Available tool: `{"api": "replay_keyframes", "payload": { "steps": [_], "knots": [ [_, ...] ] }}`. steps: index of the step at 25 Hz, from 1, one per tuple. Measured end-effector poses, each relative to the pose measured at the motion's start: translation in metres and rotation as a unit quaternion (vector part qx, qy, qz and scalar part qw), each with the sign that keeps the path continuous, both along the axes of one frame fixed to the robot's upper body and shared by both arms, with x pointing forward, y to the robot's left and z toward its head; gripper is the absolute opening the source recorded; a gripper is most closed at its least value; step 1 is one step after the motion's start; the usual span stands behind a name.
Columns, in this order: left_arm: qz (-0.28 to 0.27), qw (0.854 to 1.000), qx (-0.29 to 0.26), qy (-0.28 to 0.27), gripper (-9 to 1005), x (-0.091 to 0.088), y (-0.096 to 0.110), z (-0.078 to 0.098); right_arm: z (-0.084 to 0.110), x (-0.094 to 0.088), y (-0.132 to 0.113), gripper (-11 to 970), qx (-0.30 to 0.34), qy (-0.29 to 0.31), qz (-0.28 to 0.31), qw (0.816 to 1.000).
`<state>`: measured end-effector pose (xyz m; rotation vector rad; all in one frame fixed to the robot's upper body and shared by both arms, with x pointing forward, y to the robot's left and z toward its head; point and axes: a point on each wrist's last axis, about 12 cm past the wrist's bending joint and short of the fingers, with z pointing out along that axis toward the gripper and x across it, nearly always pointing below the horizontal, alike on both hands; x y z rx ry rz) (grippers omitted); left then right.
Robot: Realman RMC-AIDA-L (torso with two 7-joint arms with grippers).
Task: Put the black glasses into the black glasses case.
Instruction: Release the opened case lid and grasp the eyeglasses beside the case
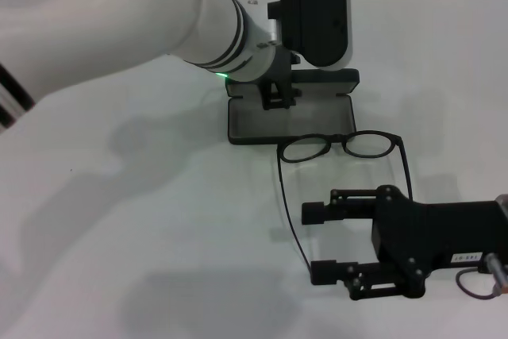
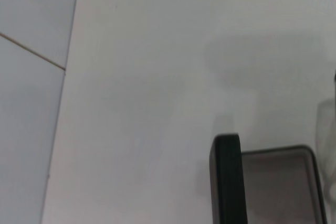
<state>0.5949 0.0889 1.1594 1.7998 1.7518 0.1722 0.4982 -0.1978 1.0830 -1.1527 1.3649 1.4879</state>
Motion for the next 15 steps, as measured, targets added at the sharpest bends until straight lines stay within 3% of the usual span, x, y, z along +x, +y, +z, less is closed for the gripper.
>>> {"api": "replay_keyframes", "payload": {
  "steps": [4, 9, 12, 13, 14, 15],
  "knots": [
    [0.014, 0.999, -0.031, -0.006, 427, -0.009, 0.004, 0.023, 0.009, 0.01, -0.011, 670, 0.0, -0.009, -0.014, 1.0],
    [0.054, 0.986, -0.152, -0.033, 424, -0.028, 0.022, 0.071, 0.032, 0.027, -0.019, 670, -0.016, -0.04, -0.008, 0.999],
    [0.072, 0.962, -0.262, -0.027, 422, -0.041, 0.047, 0.097, 0.043, 0.036, -0.022, 670, -0.04, -0.051, -0.006, 0.998],
    [0.075, 0.946, -0.316, -0.018, 421, -0.046, 0.062, 0.105, 0.049, 0.041, -0.023, 670, -0.058, -0.053, -0.005, 0.997],
    [0.075, 0.946, -0.316, -0.018, 421, -0.046, 0.062, 0.105, 0.063, 0.051, -0.026, 670, -0.11, -0.055, -0.002, 0.992],
    [0.071, 0.918, -0.39, -0.001, 420, -0.056, 0.088, 0.11, 0.069, 0.054, -0.025, 670, -0.128, -0.056, -0.001, 0.99]
  ]
}}
